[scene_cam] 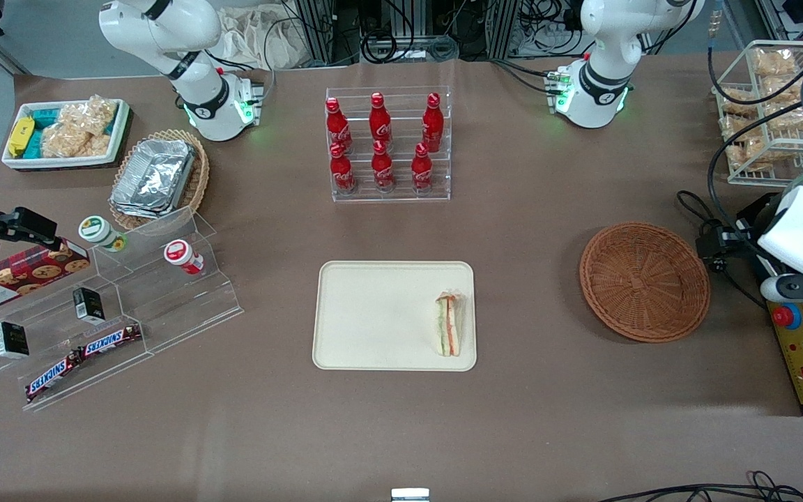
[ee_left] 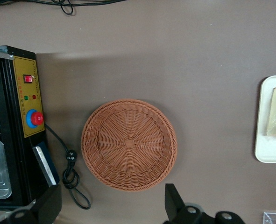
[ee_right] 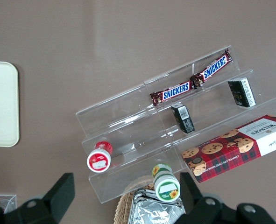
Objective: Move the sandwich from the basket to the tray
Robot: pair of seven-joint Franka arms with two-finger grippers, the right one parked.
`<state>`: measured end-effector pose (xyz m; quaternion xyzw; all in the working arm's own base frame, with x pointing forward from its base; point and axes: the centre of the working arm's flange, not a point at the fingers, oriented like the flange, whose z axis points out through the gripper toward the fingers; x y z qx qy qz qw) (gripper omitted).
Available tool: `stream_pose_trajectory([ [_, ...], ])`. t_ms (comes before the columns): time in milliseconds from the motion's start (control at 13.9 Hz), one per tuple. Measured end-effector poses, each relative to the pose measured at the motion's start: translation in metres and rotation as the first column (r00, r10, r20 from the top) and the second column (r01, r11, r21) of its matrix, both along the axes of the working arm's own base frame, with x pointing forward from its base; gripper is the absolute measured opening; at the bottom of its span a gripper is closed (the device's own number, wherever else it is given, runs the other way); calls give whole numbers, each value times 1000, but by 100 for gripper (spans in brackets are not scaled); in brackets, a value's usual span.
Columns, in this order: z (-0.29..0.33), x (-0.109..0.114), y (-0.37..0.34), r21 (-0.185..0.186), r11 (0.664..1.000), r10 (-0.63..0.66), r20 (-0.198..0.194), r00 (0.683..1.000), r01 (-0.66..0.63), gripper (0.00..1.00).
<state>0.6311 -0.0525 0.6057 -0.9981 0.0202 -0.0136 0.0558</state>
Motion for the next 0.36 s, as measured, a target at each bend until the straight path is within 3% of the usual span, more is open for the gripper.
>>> stream_pose_trajectory([
  [216, 4, -2, 19, 9, 1000, 10, -3, 1000, -10, 100],
  [361, 6, -4, 26, -12, 999, 33, -9, 999, -33, 100],
])
